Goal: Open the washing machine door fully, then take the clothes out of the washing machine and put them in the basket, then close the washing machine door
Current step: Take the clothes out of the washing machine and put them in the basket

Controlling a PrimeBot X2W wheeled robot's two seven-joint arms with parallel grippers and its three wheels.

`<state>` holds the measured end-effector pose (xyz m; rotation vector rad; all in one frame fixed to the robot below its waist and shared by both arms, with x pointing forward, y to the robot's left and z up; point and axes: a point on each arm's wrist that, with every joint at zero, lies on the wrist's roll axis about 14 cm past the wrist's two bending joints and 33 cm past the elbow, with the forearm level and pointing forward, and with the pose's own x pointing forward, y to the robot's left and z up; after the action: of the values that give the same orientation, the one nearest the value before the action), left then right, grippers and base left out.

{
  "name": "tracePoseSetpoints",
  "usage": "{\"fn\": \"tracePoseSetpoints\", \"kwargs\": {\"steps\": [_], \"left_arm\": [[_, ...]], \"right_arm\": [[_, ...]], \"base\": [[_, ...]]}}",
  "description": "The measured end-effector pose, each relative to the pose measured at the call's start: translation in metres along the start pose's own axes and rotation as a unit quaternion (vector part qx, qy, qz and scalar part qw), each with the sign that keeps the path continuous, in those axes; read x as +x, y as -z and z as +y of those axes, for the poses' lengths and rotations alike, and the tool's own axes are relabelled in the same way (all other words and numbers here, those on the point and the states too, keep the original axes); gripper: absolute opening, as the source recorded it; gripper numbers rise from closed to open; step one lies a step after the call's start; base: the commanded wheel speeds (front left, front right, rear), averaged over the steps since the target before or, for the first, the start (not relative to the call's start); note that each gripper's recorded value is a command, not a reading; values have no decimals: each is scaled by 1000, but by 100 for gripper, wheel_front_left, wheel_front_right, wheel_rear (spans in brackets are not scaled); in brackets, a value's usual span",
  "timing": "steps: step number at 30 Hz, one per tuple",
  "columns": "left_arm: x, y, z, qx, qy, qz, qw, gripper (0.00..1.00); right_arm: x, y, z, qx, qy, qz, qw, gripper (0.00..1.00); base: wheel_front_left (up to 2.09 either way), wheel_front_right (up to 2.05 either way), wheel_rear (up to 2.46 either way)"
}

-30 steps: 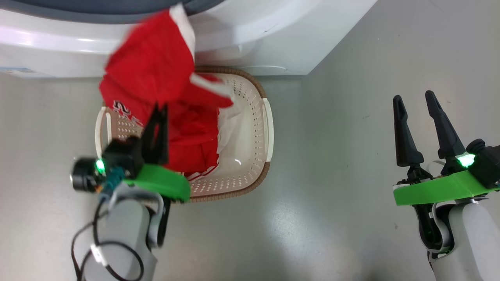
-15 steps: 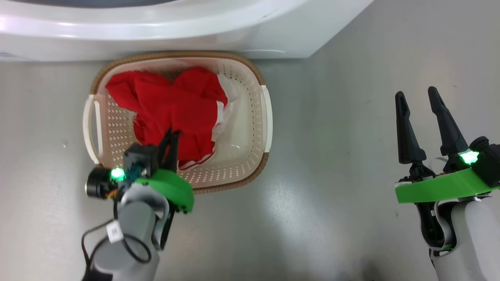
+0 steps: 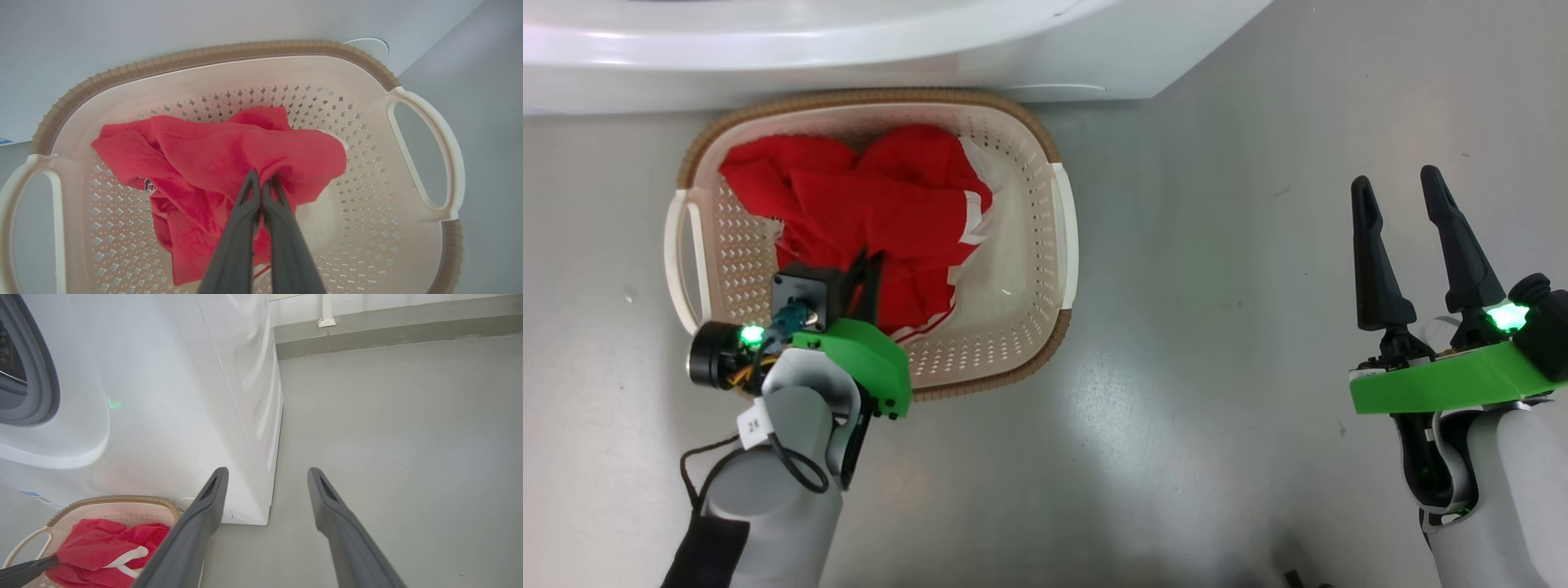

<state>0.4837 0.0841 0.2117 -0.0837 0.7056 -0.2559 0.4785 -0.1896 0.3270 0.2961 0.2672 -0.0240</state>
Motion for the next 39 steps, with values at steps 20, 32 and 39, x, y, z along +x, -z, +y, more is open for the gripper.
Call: {"fn": "tracePoseSetpoints", "kwargs": {"steps": [20,32,39], "left_arm": [[-51,-67,9,-16,-26,-105,994,100],[-113,-114,18,-15,-49,-203,978,100],[-148,-130,23,-16,-62,-247,967,100]], "right_arm": [[-23,-39,14,-7,-18,-32,999,100],[-55,-63,23,-9,-28,-53,998,100],[-71,-74,26,-13,-33,-62,997,100]], "base": [[0,0,0],[0,0,0],[0,0,0]]}}
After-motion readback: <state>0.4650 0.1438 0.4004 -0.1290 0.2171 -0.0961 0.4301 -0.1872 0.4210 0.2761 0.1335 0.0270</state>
